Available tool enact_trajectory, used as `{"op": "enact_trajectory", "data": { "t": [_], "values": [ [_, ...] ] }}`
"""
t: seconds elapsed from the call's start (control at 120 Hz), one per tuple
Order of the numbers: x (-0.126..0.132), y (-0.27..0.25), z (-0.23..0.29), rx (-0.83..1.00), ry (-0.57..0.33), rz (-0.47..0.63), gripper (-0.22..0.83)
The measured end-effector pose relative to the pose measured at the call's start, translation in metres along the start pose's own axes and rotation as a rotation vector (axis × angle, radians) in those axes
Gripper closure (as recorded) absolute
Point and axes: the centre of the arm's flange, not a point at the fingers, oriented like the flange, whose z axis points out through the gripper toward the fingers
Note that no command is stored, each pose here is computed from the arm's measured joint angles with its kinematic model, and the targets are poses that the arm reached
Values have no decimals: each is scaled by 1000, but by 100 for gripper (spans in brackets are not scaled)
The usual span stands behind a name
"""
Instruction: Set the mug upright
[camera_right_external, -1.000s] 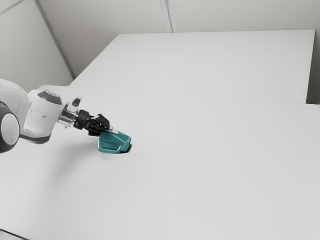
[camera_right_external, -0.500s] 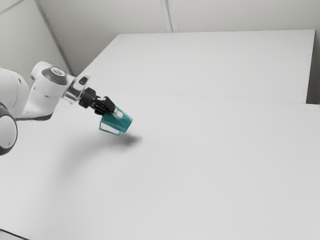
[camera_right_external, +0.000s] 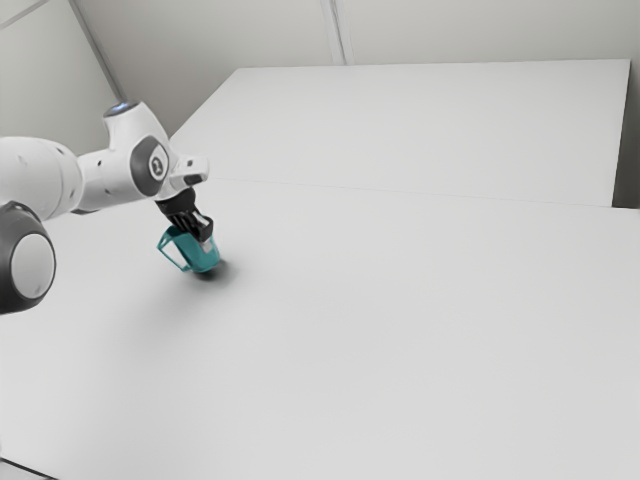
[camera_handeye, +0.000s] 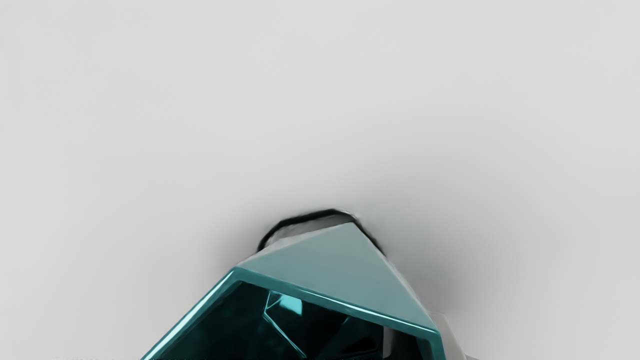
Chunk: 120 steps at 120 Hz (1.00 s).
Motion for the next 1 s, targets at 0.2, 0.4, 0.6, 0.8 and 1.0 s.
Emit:
{"op": "enact_trajectory", "data": {
  "t": [0.2,0.4,0.6,0.8,1.0],
  "values": [
    [-4,-6,15,46,2,-75,78],
    [-4,-8,19,56,12,-137,52],
    [2,-10,4,67,38,-172,20],
    [27,-11,-81,85,83,-173,8],
    [24,53,-206,54,69,-123,3]
  ]
}}
